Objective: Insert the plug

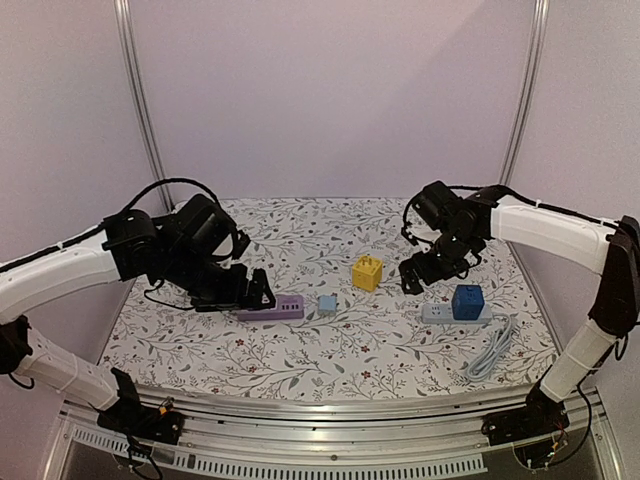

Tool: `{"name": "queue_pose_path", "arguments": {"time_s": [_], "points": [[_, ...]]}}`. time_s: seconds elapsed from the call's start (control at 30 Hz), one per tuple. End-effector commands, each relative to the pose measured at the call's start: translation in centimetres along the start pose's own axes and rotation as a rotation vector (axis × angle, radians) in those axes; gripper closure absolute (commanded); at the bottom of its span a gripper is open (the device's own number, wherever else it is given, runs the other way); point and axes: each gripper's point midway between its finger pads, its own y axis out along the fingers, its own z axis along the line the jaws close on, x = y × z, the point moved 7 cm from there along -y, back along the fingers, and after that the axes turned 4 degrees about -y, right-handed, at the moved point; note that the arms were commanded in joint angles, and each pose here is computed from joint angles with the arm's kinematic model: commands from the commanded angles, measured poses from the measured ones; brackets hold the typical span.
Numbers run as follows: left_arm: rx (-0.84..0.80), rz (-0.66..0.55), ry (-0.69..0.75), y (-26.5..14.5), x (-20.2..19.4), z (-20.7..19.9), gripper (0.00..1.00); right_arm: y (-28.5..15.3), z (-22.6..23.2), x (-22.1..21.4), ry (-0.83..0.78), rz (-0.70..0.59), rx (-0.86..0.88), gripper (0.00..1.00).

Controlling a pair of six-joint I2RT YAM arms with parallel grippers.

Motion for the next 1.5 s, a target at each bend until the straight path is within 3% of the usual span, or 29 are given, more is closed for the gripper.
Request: {"name": "queue_pose_path", "arguments": {"time_s": [0.0, 0.23, 0.87, 1.33, 1.47], "points": [[0.009, -0.022, -0.013, -0.2, 0.0, 0.7, 0.03, 1.0, 1.6, 3.3, -0.087, -0.072, 0.062, 0.01], [0.007, -0.035, -0.024, -0.6, 0.0, 0.8, 0.03, 3.9, 1.9, 6.6, -0.097, -0.044, -0.041, 0.01], [0.075, -0.027, -0.072, -0.6, 0.2, 1.5, 0.03, 10.0, 3.9, 11.4, -0.193, -0.007, -0.011, 0.02], [0.089, -0.008, -0.076, 0.0, 0.5, 1.4, 0.04, 12.2, 4.7, 12.6, -0.207, 0.032, 0.023, 0.18], [0.095, -0.006, -0.075, 0.1, 0.6, 1.5, 0.04, 12.5, 4.7, 12.8, -0.207, 0.039, 0.015, 0.28]]}}
